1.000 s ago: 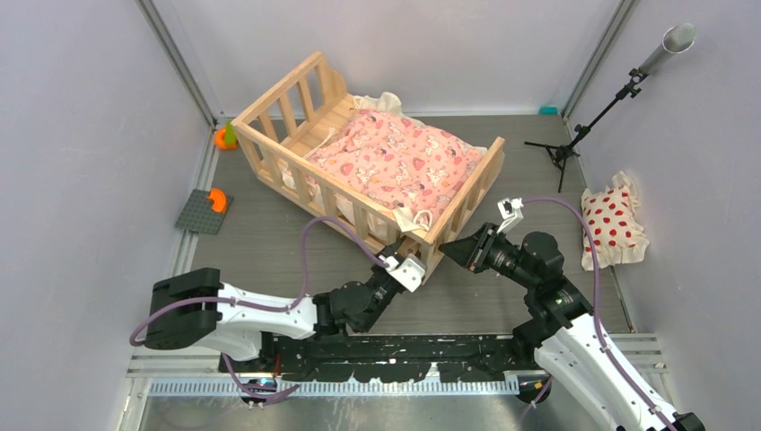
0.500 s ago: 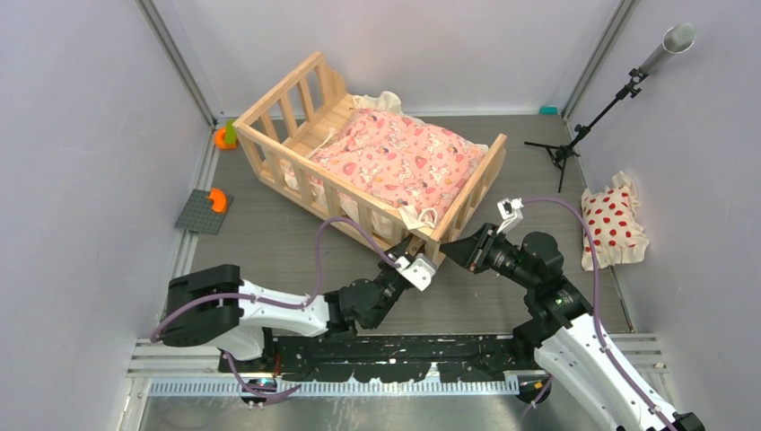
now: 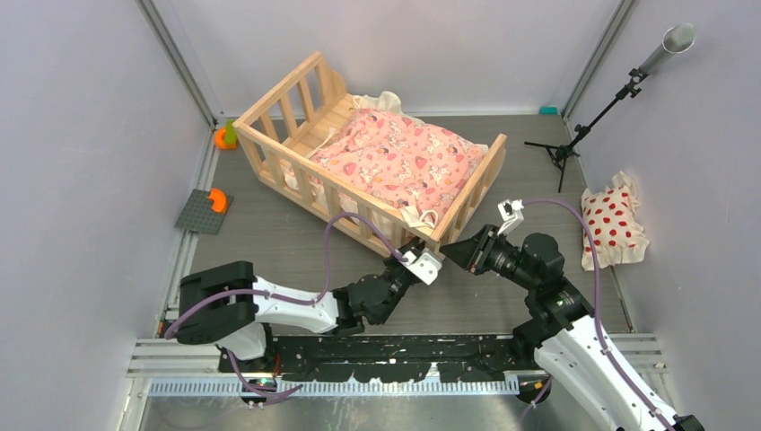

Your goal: Set up the pet bed

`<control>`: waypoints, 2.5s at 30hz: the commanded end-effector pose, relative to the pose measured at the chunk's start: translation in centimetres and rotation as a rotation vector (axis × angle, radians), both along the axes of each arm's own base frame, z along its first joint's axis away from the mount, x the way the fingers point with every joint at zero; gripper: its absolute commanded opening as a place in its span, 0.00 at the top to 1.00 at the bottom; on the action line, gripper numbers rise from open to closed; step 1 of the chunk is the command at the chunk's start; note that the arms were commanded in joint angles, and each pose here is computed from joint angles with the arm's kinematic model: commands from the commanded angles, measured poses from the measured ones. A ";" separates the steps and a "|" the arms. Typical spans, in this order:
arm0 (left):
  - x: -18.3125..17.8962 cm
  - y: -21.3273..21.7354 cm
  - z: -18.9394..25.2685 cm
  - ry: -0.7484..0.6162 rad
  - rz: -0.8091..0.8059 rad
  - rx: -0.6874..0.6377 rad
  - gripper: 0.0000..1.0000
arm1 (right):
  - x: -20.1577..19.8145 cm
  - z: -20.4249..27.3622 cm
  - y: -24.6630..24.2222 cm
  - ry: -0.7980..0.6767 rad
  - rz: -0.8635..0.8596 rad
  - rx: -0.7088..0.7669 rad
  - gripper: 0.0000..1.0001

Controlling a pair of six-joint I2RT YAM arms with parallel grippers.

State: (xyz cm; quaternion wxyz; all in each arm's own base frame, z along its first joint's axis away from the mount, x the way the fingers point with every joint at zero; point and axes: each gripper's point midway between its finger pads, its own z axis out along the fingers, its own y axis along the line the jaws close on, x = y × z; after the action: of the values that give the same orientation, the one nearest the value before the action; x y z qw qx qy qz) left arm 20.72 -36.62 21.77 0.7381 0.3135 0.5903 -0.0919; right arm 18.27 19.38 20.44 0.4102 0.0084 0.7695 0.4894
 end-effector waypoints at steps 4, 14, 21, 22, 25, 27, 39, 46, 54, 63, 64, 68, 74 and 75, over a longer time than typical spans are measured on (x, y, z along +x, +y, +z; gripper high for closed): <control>0.0 0.0 2.7 0.012 -0.001 -0.156 1.00 | 0.2 0.3 -0.5 -0.037 -0.025 -0.013 0.80; -4.0 0.3 1.5 0.206 -0.209 -0.137 1.00 | 0.6 -0.2 -0.9 -0.025 -0.055 -0.034 0.81; -6.5 1.8 -1.2 0.358 -0.291 -0.072 1.00 | 0.7 0.0 -1.0 -0.034 -0.063 -0.042 0.80; -7.0 1.8 -1.7 0.380 -0.309 -0.056 1.00 | 0.7 0.0 -1.1 -0.036 -0.063 -0.044 0.80; -8.3 2.1 -2.9 0.427 -0.329 -0.025 1.00 | 0.8 0.1 -1.2 -0.037 -0.069 -0.049 0.80; -8.7 2.5 -3.4 0.446 -0.328 -0.026 1.00 | 0.7 0.1 -1.2 -0.039 -0.070 -0.052 0.80; -9.9 4.0 -6.5 0.558 -0.300 -0.050 1.00 | 0.9 0.4 -1.4 -0.041 -0.084 -0.056 0.77; -9.5 3.9 -9.6 0.618 -0.225 -0.054 1.00 | 0.9 0.4 -1.6 -0.037 -0.093 -0.066 0.76; -8.8 4.7 -10.9 0.633 -0.146 -0.069 1.00 | 0.9 0.4 -1.8 -0.037 -0.101 -0.080 0.76; -8.7 5.2 -11.3 0.661 -0.112 -0.074 0.87 | 1.3 0.0 -2.1 -0.027 -0.122 -0.098 0.75; -8.8 5.2 -10.9 0.663 -0.122 -0.080 0.85 | 1.3 0.0 -2.1 -0.025 -0.122 -0.099 0.75; -9.5 4.7 -7.3 0.646 -0.206 -0.143 0.71 | 1.4 0.1 -2.1 -0.026 -0.126 -0.102 0.75; -9.6 5.6 -1.3 0.581 -0.277 -0.246 0.62 | 1.5 -0.1 -2.4 -0.022 -0.142 -0.114 0.74; -9.3 6.0 -0.1 0.568 -0.270 -0.285 0.62 | 1.5 -0.1 -2.4 -0.022 -0.142 -0.115 0.74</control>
State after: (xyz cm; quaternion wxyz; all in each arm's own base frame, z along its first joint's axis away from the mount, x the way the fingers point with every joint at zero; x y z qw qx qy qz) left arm 11.10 -30.85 16.32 0.5289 0.2744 0.7374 -0.3180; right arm 19.10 17.19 18.01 0.4214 0.0388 0.8054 0.4151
